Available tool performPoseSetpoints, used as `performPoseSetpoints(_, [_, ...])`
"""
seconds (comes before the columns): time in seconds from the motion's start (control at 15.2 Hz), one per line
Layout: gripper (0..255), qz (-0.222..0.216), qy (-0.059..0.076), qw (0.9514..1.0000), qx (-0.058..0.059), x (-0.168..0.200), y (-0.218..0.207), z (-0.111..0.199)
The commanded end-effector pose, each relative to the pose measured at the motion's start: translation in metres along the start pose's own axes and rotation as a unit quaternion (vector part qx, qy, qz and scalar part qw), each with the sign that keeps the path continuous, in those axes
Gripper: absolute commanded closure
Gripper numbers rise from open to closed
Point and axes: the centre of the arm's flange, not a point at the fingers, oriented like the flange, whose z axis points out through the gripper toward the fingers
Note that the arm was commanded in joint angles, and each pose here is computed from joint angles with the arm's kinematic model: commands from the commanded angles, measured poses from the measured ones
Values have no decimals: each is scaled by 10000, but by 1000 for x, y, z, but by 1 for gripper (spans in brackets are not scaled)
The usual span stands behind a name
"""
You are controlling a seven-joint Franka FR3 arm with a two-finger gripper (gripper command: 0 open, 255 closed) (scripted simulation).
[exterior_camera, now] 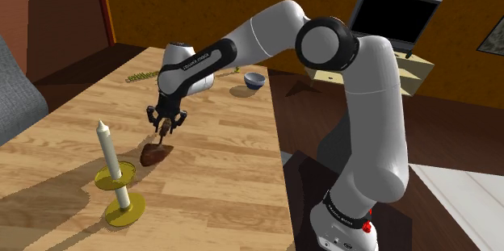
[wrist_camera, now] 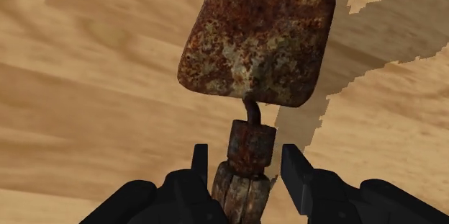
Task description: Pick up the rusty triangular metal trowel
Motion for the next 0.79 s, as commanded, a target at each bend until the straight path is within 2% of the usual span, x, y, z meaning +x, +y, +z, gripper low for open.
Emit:
performPoseSetpoints(0.0, [255, 0, 0, 10000, 0, 0, -1, -9])
performPoseSetpoints(0.59, [255, 0, 0, 10000, 0, -3, -10, -56])
performPoseSetpoints(0.73, [255, 0, 0, 10000, 0, -3, -10, -57])
